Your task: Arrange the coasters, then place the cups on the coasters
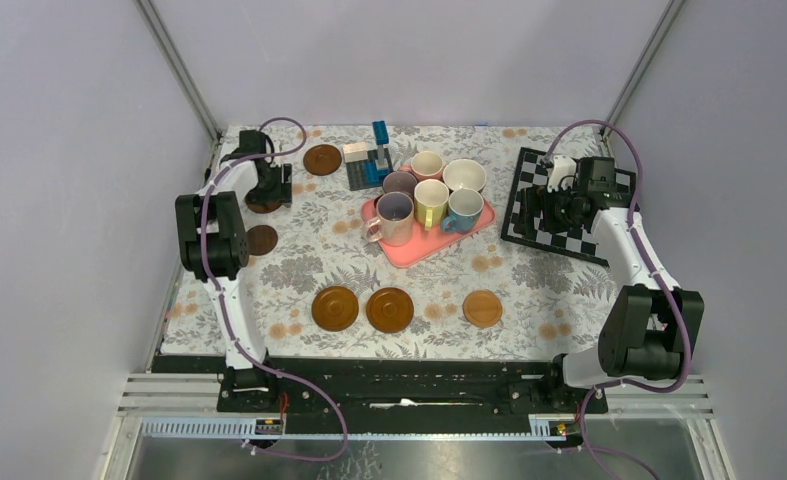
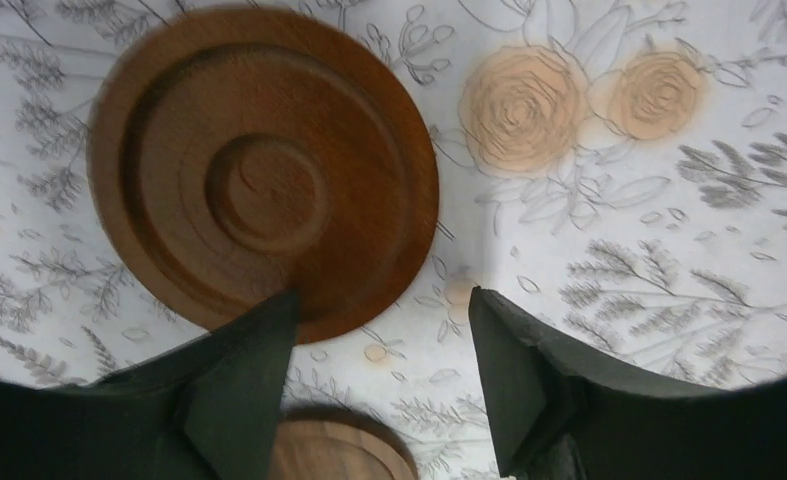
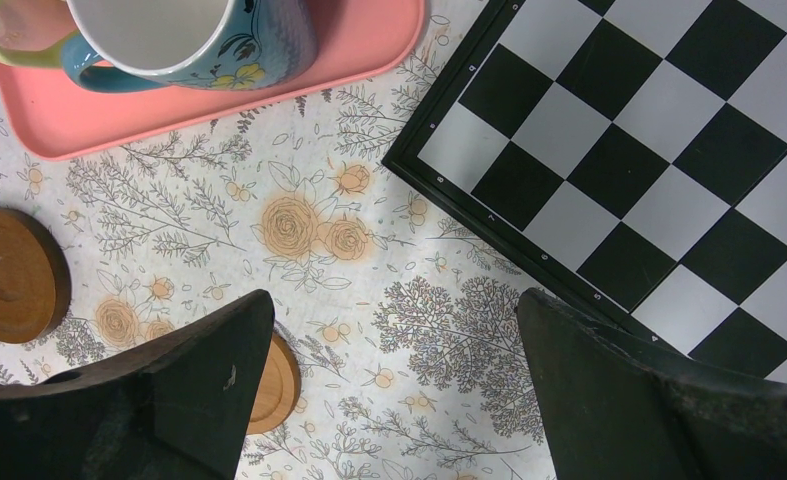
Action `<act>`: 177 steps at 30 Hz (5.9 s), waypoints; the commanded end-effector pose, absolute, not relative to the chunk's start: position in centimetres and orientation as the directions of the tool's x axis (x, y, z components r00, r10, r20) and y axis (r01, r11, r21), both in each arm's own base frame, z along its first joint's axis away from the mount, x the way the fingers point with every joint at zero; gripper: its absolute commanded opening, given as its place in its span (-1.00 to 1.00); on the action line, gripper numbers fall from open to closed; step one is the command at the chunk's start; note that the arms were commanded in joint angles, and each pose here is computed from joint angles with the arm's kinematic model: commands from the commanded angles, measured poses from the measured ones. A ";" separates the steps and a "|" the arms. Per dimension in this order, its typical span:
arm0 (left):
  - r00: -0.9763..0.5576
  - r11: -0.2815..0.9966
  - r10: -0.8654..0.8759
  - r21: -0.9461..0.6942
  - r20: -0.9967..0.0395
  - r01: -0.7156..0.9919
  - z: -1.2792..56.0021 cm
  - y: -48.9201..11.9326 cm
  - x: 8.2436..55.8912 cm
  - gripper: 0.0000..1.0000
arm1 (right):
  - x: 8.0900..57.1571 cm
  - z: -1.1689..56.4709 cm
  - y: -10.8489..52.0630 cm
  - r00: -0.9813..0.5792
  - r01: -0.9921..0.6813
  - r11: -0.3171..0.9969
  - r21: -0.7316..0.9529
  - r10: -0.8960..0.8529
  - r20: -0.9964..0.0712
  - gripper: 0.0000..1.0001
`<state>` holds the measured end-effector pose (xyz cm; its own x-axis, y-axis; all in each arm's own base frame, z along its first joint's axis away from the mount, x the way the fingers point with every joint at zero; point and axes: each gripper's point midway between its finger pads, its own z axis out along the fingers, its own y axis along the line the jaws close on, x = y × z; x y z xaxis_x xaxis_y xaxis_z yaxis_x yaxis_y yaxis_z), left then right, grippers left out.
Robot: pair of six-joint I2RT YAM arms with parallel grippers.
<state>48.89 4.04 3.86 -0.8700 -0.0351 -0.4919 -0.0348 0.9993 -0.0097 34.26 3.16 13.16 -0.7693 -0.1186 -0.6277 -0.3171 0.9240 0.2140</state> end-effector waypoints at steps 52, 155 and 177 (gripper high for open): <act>-0.596 0.992 0.072 -0.006 -0.800 0.128 13.1 -0.7 63.7 0.47 | 34.4 12.7 2.9 -0.766 -0.329 0.923 0.199 -0.138 -0.628 0.97; -0.797 0.997 0.082 0.061 -0.599 0.056 3.6 0.0 58.5 0.11 | 34.0 15.0 3.2 -0.717 -0.352 0.919 0.177 -0.143 -0.682 0.97; -0.803 0.943 0.210 -0.103 -0.557 0.317 14.2 5.9 41.9 0.98 | 33.2 19.2 5.2 -0.678 -0.435 0.867 0.242 -0.139 -0.722 0.97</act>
<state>46.52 4.02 16.92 -0.7607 0.1803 -0.6235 0.2626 0.9640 -0.0415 33.50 4.19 16.10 -0.7294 -0.1374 -0.6702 -0.3794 0.8964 0.2292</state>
